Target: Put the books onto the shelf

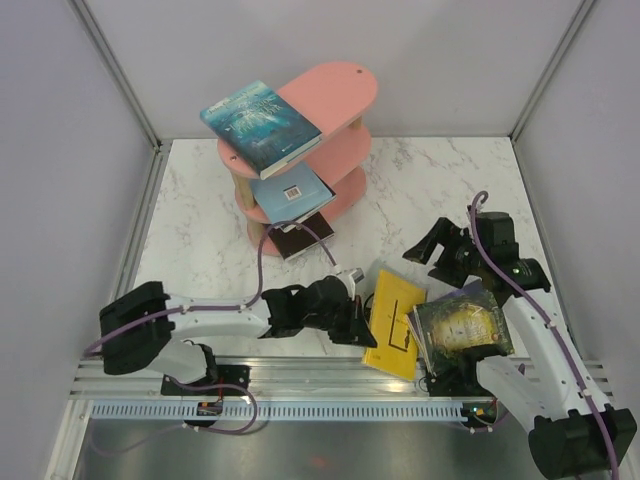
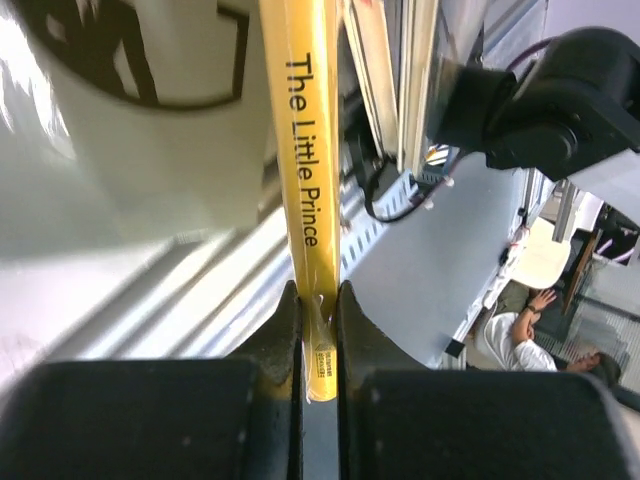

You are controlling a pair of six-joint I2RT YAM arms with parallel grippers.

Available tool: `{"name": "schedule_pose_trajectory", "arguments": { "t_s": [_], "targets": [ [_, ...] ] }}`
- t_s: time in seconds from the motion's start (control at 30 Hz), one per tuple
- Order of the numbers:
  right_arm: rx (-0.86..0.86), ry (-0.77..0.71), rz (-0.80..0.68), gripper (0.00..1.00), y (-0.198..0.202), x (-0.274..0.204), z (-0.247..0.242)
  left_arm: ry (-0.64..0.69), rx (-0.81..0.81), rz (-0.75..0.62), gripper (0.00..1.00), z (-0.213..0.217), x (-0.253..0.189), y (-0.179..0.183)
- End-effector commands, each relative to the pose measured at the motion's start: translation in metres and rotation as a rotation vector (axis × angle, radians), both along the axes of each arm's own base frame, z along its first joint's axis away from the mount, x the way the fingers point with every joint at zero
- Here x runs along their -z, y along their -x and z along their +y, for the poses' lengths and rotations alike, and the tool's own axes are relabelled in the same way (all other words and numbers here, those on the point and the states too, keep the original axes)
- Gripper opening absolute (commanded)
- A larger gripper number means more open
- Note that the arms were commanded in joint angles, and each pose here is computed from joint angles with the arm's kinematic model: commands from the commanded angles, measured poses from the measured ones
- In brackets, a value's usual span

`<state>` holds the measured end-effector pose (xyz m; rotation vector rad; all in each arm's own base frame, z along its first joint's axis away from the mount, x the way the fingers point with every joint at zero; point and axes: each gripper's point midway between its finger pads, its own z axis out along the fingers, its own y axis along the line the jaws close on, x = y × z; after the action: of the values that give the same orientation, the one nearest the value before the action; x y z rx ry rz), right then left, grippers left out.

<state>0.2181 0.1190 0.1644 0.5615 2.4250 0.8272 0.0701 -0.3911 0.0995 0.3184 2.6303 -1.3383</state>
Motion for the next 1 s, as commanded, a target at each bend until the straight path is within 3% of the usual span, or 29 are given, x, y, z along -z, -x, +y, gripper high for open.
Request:
{"name": "schedule_pose_trajectory", "arguments": {
  "t_s": [0.0, 0.37, 0.97],
  "targets": [
    [-0.028, -0.073, -0.068, 0.93, -0.009, -0.042, 0.017, 0.107, -0.127, -0.010, 0.02, 0.002, -0.061, 0.007],
    [-0.064, -0.265, -0.067, 0.94, -0.006, -0.087, 0.043, 0.349, -0.448, -0.085, 0.02, 0.079, -0.175, -0.008],
    [-0.110, -0.364, 0.023, 0.96, -0.001, -0.098, 0.061, 0.544, -0.709, -0.265, 0.02, 0.128, -0.273, -0.053]
  ]
}}
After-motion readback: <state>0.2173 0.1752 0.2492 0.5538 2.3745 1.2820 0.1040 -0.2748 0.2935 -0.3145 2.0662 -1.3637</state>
